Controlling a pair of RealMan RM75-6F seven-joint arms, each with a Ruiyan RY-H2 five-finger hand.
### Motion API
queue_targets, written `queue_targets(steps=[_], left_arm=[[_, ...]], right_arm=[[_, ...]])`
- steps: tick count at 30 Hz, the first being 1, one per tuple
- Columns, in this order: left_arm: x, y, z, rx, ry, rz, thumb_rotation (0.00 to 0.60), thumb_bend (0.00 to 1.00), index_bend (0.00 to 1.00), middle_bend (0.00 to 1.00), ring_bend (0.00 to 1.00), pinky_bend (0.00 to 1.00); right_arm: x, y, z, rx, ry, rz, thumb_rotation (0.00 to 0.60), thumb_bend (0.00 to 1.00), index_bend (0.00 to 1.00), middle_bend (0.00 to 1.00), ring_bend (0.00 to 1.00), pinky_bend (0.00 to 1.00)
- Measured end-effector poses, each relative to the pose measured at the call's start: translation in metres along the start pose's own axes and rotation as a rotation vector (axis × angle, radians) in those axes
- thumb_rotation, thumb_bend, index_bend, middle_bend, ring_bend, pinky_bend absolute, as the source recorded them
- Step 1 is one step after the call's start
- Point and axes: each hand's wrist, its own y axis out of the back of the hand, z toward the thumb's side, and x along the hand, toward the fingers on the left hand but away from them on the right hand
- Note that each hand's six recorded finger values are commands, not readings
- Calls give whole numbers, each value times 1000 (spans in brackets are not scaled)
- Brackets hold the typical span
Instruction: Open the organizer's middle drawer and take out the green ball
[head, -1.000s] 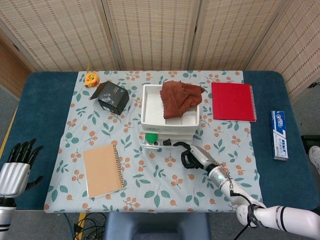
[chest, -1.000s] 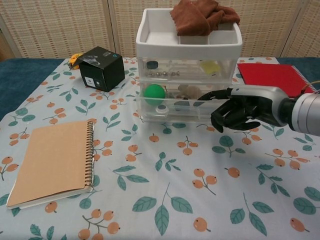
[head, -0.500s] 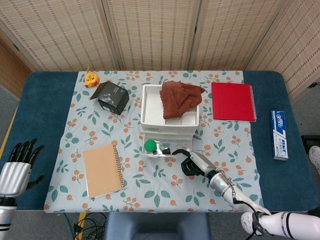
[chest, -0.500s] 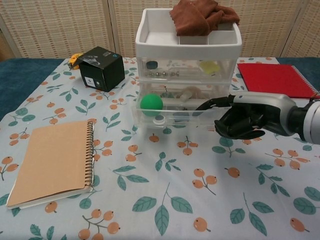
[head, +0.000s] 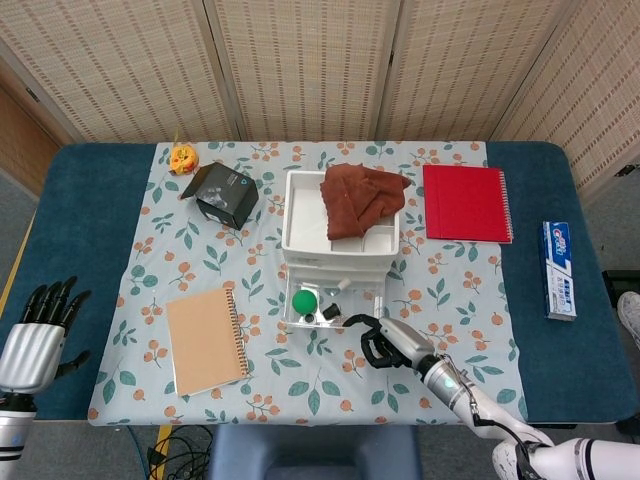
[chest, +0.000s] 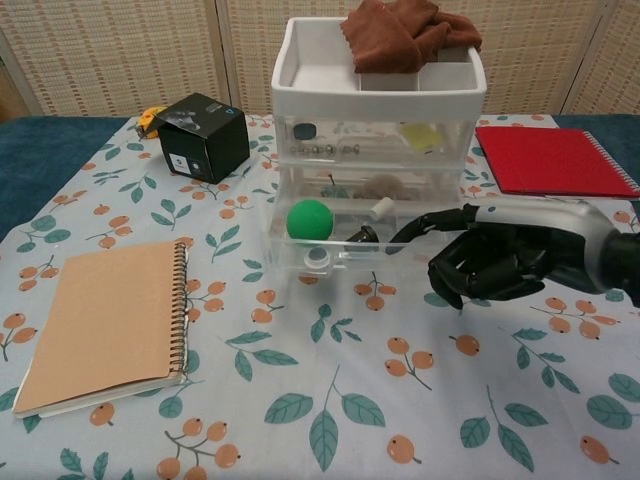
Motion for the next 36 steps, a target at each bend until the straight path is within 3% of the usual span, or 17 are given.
queue_targets(steps=[6,16,20,22,30,36], left_arm=[[1,1,1,-1,-3,3,600,132,144,44,45,60],[1,3,1,-1,-6,12,600,133,145,44,45,60],[1,6,1,-1,-4,20,600,133,144,44,45,60],[1,7,1,-2,-4,24,600,133,144,44,45,59],[-3,8,-2,-6,5,30,600,133,145,44,45,60],[-7,8,-7,-8,17,31,600,133,144,44,45,60]], right_arm=[[7,2,1,20,12,1,600,689,3,662,856,1000],[21,17,8,82,48,-34,600,689,0,654,855,1000],[23,30,23,163,90,-53,600,683,4,654,855,1000],[22,37,31,212,107,-63,600,662,32,657,855,1000],[3,64,70,515,165,-105,600,443,300,731,882,1000],[-20,73,93,749,178,-118,600,407,393,774,920,1000]])
